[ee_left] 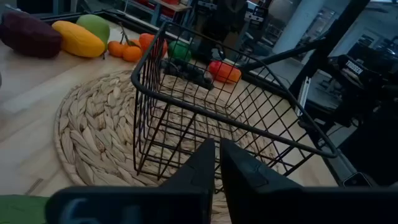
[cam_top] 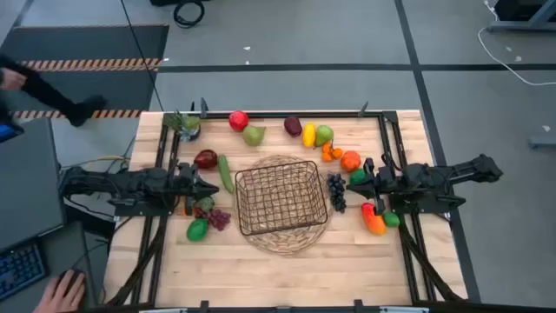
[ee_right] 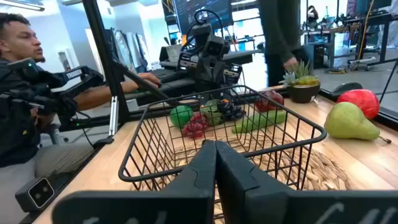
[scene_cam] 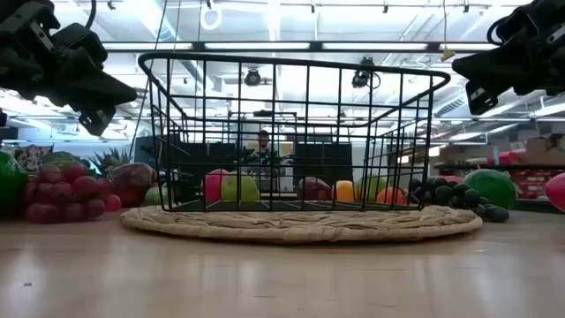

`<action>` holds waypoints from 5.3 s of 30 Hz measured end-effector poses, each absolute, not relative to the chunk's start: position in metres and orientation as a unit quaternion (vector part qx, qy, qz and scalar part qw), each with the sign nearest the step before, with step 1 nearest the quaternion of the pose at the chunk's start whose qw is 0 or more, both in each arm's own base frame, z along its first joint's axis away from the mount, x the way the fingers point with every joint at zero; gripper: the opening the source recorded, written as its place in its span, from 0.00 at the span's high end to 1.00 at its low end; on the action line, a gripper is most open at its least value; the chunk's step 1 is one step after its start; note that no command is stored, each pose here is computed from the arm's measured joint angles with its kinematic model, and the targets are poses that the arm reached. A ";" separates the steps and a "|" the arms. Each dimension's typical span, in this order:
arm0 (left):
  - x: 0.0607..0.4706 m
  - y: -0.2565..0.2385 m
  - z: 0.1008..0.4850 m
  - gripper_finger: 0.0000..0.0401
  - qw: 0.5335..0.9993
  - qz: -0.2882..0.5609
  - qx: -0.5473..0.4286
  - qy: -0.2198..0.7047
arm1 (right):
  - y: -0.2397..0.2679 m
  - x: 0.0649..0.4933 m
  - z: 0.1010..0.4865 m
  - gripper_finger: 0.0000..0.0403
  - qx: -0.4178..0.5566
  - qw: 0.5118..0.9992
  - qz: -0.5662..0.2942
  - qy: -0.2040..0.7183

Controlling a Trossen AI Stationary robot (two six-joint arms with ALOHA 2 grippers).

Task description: Build produce basket

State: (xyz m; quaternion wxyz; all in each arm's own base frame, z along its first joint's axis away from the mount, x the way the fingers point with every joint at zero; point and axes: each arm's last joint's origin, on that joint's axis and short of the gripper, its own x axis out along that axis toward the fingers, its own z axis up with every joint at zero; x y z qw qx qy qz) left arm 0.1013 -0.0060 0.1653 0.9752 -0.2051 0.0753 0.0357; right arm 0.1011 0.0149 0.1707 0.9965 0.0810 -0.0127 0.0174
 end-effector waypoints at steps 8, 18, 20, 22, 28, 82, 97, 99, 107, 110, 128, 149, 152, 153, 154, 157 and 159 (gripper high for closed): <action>0.101 -0.006 0.165 0.92 0.975 0.036 -0.205 0.075 | 0.015 0.101 0.171 0.97 0.081 0.996 0.018 -0.013; 0.101 -0.006 0.165 0.93 0.975 0.036 -0.205 0.075 | 0.015 0.101 0.171 0.97 0.081 0.996 0.017 -0.013; 0.101 -0.006 0.165 0.93 0.975 0.036 -0.205 0.075 | 0.015 0.101 0.171 0.97 0.081 0.996 0.017 -0.013; 0.101 -0.006 0.165 0.93 0.975 0.036 -0.205 0.075 | 0.015 0.101 0.171 0.97 0.081 0.996 0.017 -0.012; 0.101 -0.006 0.165 0.91 0.975 0.036 -0.205 0.075 | 0.015 0.101 0.171 0.97 0.081 0.996 0.018 -0.013; 0.102 -0.005 0.179 0.91 0.982 0.047 -0.185 0.001 | 0.015 0.101 0.171 0.97 0.081 0.996 0.017 -0.013; 0.102 0.003 0.181 0.93 0.975 0.187 -0.115 -0.021 | 0.014 0.101 0.176 0.97 0.090 0.995 0.004 -0.040; 0.102 0.003 0.181 0.92 0.975 0.186 -0.116 -0.021 | 0.014 0.101 0.176 0.97 0.085 0.996 0.002 -0.042; 0.100 0.004 0.202 0.87 0.975 0.187 -0.047 -0.108 | 0.006 0.098 0.169 0.89 0.059 0.992 -0.103 0.047; 0.099 0.004 0.205 0.81 0.973 0.198 -0.019 -0.121 | 0.005 0.095 0.170 0.82 0.079 0.983 -0.128 0.110; 0.119 0.002 0.180 0.44 0.980 0.197 -0.005 0.007 | 0.013 0.129 0.133 0.38 0.158 0.918 -0.161 0.325; 0.121 0.002 0.184 0.46 0.980 0.198 -0.034 -0.018 | 0.018 0.157 0.105 0.56 0.169 0.902 -0.170 0.358; 0.121 0.002 0.184 0.46 0.980 0.198 -0.034 -0.018 | 0.018 0.158 0.107 0.65 0.162 0.908 -0.163 0.350; 0.121 0.002 0.184 0.46 0.980 0.198 -0.034 -0.018 | 0.018 0.158 0.108 0.68 0.160 0.910 -0.160 0.348; 0.121 0.002 0.184 0.46 0.980 0.198 -0.034 -0.018 | 0.018 0.158 0.108 0.71 0.160 0.910 -0.159 0.347; 0.121 0.002 0.184 0.48 0.979 0.197 -0.036 -0.018 | 0.018 0.157 0.111 0.78 0.164 0.913 -0.152 0.342; 0.121 0.002 0.184 0.48 0.979 0.197 -0.036 -0.018 | 0.019 0.157 0.113 0.82 0.166 0.916 -0.139 0.339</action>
